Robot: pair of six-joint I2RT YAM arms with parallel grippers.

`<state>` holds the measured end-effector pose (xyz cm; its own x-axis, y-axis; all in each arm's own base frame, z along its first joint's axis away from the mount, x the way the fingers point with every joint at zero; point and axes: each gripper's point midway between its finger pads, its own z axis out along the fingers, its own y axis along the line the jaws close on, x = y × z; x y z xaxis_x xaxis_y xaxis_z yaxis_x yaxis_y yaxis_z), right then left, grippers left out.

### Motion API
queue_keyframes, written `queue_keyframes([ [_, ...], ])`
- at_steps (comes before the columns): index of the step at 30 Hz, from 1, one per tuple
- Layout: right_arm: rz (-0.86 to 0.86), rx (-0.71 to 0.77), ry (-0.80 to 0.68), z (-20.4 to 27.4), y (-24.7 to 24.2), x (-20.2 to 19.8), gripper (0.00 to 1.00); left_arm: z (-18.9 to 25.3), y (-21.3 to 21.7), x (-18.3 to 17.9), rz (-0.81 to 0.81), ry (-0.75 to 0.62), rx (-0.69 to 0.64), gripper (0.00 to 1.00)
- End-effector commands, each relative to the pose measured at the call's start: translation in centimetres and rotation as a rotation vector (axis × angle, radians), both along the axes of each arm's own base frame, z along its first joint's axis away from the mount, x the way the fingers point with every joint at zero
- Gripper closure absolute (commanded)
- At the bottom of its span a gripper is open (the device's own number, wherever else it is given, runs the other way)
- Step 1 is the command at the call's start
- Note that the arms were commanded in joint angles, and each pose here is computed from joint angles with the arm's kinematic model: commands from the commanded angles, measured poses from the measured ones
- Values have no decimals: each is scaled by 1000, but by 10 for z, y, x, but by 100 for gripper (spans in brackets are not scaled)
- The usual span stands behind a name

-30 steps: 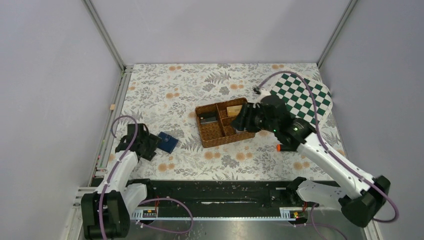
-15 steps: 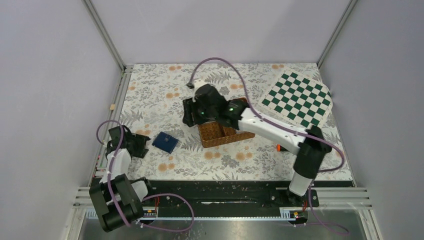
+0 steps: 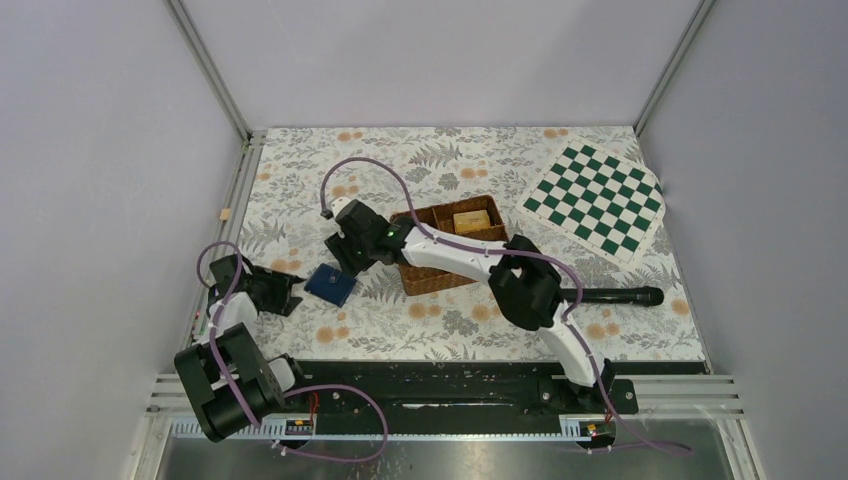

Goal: Take the credit cards out of the card holder
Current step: Open the card holder at the center of the board.

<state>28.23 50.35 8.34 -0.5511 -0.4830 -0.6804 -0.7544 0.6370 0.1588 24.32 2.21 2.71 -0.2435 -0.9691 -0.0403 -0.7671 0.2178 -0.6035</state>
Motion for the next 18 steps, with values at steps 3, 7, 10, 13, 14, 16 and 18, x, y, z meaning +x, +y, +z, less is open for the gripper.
queue_keyframes([
  [3,90,50,-110,7,40,3,39,-1,-1,5,-32,-31,0,56],
  [7,135,22,-148,-5,51,-1,40,-2,-5,9,-61,-25,-36,62],
  [10,154,3,-176,-13,56,-3,40,-7,-9,9,-74,-21,-68,66],
  [13,159,0,-179,-17,57,-3,40,-10,-15,9,-82,-25,-104,68],
  [14,161,0,-180,-18,58,-4,40,-11,-16,9,-88,-24,-111,68],
  [16,164,-3,-179,-20,59,-5,40,-11,-18,11,-96,-23,-121,69],
  [18,159,-21,-188,-25,57,-6,40,-11,-20,11,-103,-25,-125,70],
])
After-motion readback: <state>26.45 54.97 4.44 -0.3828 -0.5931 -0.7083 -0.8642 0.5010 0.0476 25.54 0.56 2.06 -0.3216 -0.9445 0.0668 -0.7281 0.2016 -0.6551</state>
